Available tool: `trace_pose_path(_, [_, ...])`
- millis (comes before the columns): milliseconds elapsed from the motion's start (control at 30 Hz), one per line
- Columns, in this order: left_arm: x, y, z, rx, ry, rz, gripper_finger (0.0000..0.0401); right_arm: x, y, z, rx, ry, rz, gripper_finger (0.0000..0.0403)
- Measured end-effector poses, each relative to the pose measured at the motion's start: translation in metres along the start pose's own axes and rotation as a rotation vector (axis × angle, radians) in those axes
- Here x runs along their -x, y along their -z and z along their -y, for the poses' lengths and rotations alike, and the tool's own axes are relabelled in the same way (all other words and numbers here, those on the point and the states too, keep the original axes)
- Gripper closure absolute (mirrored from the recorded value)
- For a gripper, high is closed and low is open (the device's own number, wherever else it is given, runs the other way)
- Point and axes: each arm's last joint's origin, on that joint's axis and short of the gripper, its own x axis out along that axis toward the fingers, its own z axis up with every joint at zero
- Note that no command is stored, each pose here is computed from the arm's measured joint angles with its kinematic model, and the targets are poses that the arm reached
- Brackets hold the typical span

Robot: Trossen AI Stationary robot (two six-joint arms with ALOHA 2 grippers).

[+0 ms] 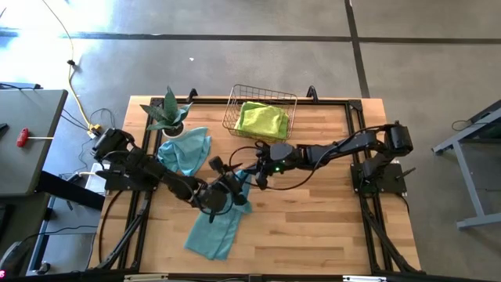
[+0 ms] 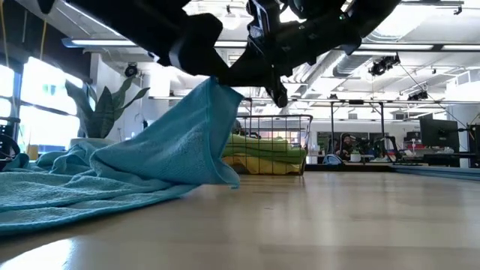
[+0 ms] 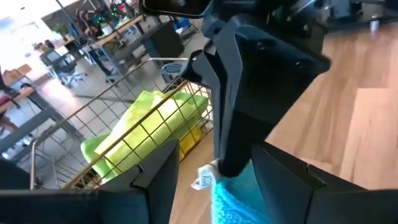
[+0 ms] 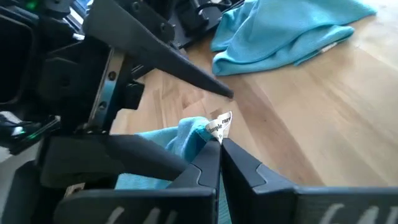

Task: Fold microfiber towels
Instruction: Fold the bottom blue microfiber towel

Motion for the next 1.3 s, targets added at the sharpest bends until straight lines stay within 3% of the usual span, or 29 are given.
trace_pose_path(267, [0.005,0.014,0.003,0.041,0.076,-0.092,0.0210,0.000,-0.001,0.002,0.085,0.025,0.008,0.0403])
trace_pose_path(467, [0.009,0.038,-0.005,0.115,0.038,-0.257,0.0210,0.000,-0.003,0.001,0.143,0.018,0.034,0.0403])
trace_pose_path(667, [0.022,0.055,-0.006,0.223,0.101,-0.450,0.0210,0.000,-0.004,0.003,0.212,0.065,0.052,0.0403])
trace_pose_path(867, [0.036,0.064,-0.007,0.243,0.107,-0.564,0.0210,0.002,-0.005,0.002,0.288,0.093,0.064,0.0403])
trace_pose_path(1100, [0.049,0.062,0.001,0.266,0.127,-0.492,0.0210,0.040,-0.026,-0.025,0.501,0.205,0.184,0.0403])
trace_pose_path(1233, [0.054,0.054,0.009,0.309,0.124,-0.354,0.0210,0.066,-0.031,-0.044,0.710,0.316,0.222,0.0403])
trace_pose_path(1300, [0.055,0.046,0.013,0.321,0.118,-0.254,0.0210,0.076,-0.032,-0.053,0.745,0.410,0.261,0.0403])
